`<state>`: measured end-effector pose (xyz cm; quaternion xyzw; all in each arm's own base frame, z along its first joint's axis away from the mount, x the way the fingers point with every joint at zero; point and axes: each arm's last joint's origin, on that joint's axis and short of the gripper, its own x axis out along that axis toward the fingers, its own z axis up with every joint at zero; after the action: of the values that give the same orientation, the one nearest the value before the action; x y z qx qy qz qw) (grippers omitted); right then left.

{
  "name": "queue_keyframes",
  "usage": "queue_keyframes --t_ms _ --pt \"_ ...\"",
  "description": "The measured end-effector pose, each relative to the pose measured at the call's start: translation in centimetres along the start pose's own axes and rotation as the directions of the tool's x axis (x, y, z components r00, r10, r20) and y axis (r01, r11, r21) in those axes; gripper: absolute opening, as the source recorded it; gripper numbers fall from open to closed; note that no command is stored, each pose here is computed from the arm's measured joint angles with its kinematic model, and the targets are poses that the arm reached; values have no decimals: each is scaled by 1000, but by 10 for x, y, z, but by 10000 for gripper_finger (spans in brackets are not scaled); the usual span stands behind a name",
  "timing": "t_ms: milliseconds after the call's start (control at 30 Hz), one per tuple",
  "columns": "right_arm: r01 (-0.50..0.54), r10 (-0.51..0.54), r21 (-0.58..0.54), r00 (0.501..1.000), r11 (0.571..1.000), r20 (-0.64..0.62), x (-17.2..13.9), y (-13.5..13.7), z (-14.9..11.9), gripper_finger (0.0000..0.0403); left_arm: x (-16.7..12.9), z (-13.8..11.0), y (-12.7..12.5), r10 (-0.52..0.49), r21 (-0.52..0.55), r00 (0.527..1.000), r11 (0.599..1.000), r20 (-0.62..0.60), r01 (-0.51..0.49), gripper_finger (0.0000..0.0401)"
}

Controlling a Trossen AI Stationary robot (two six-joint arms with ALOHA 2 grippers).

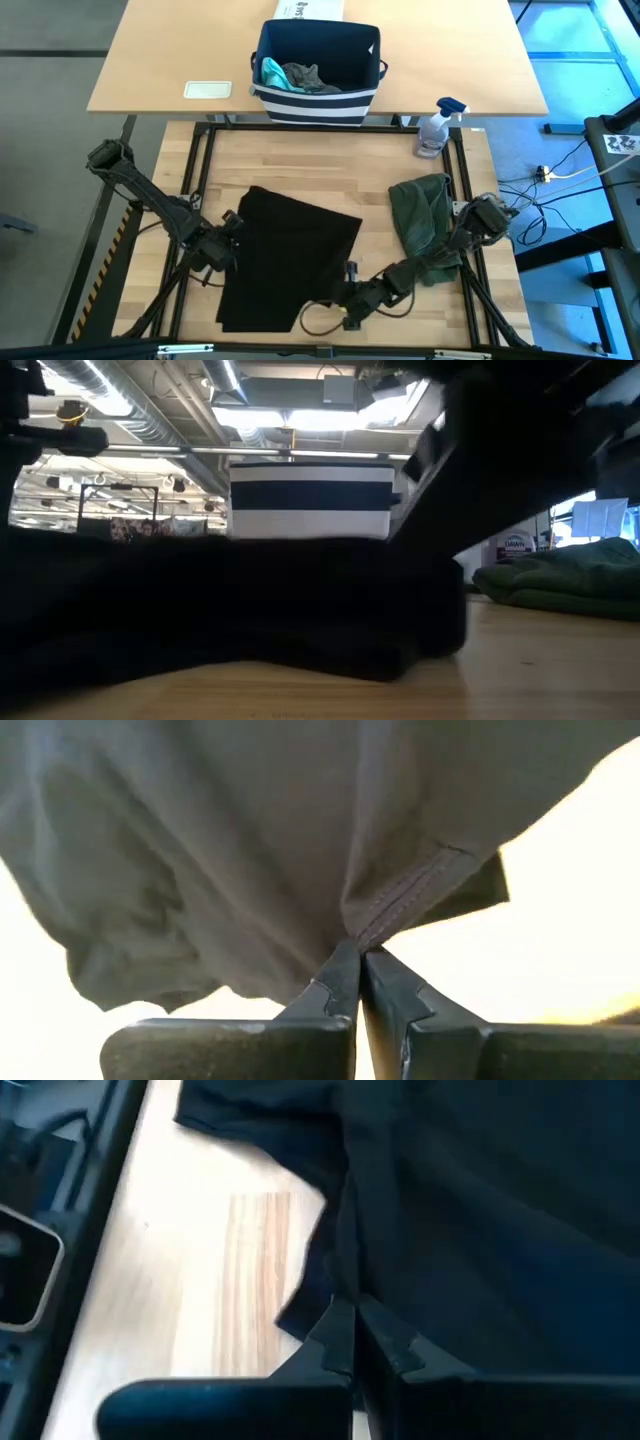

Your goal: Fold Laundry from Bin

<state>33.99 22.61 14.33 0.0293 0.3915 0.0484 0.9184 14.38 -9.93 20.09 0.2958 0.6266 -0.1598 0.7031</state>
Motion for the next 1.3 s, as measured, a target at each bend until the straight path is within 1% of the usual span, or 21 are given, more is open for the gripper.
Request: queue_keyframes --t_ms 67,133,233,300,433,567,667,767,867,933,1000,1067,1133,1200,1300 --pt "-23 23 21 999 1000 24 8 -3 2 1 1 4 0 -1 -9 1000 1000 20 1 0" --pt "-47 46 35 999 998 28 14 -6 3 6 3 3 0 3 -11 1000 1000 -9 -4 0" --pt "-85 83 45 996 995 41 18 -6 4 27 4 4 3 8 -29 1000 1000 -10 -8 0" --pt "-95 93 45 994 994 49 18 -7 6 51 5 4 5 8 -40 1000 999 -13 -8 5" --pt "-106 104 42 993 993 50 18 -7 6 113 5 3 8 4 -58 1000 998 -18 -5 26" --pt "-150 146 44 986 988 76 15 -4 11 172 0 2 12 -9 -72 999 997 -46 6 48" --pt "-165 162 31 982 986 99 6 -3 18 203 -9 1 15 1 -82 997 997 -77 -7 60" --pt "-162 158 30 982 986 105 -5 -4 24 219 -19 2 18 33 -90 996 995 -85 -41 66" --pt "-102 101 19 992 995 77 -16 -8 25 221 -25 5 22 110 -91 992 989 -69 -116 65" --pt "-35 34 25 998 999 51 -24 -13 25 217 -27 6 25 195 -89 979 976 -65 -201 65" --pt "57 -58 40 998 998 15 -31 -19 23 210 -27 7 29 267 -83 961 959 -65 -272 65" --pt "148 -148 53 989 988 -9 -37 -24 21 201 -26 9 36 285 -92 957 953 -53 -289 66" --pt "234 -235 46 972 971 1 -43 -29 21 193 -24 12 45 295 -139 955 945 -14 -294 64" --pt "291 -292 61 956 955 23 -51 -32 23 186 -23 14 57 306 -187 951 937 40 -294 59" --pt "361 -366 79 929 929 60 -62 -37 24 177 -19 12 76 292 -226 949 938 118 -261 47"
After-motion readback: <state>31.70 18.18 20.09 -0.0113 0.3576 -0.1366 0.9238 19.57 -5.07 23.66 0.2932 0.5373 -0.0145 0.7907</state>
